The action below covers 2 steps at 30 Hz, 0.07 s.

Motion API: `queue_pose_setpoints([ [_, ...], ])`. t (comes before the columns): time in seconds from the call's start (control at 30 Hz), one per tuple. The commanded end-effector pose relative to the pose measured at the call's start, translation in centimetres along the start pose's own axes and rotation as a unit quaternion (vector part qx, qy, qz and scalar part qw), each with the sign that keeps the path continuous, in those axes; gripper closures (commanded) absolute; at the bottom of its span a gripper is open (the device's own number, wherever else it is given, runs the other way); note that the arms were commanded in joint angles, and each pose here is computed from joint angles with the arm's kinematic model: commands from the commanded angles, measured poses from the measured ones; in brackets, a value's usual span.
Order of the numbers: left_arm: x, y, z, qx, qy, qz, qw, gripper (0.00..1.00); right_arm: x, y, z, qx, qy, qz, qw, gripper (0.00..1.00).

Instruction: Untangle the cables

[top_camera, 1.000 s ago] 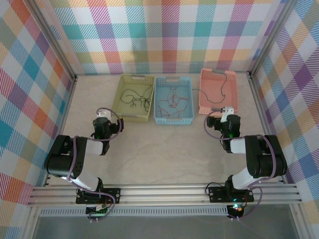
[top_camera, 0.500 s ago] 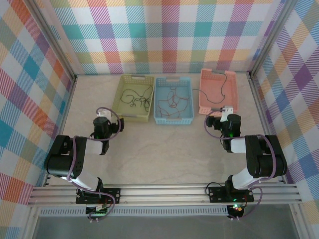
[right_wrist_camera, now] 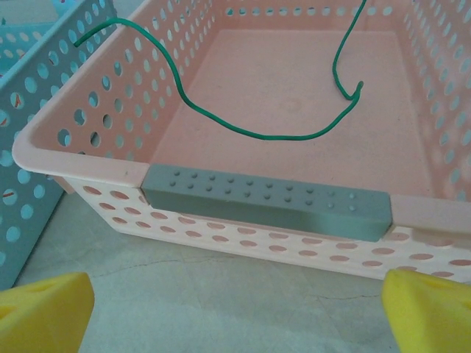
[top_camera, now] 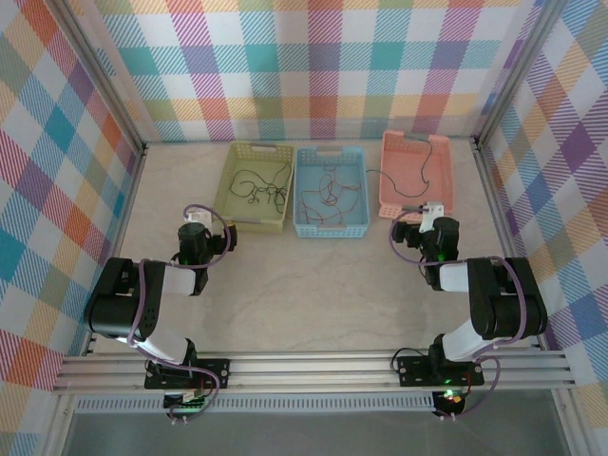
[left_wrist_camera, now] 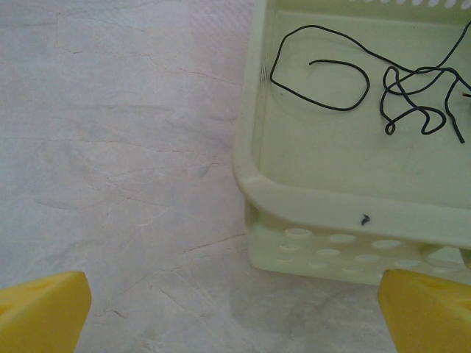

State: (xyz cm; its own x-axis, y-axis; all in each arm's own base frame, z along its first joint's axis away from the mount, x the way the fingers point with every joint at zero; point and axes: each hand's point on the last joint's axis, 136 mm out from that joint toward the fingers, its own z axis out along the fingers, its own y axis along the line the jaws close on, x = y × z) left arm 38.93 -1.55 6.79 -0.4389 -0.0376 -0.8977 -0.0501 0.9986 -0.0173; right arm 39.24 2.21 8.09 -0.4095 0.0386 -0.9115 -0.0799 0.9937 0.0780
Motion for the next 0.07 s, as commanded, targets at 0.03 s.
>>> queue_pose_setpoints([
  [0.03,-1.36,0.14,0.26,0.001,-0.018,-0.009,1.0,0.0,-1.21,0.14,0.03,-0.009,-0.018,-0.003,1.0,0.0],
])
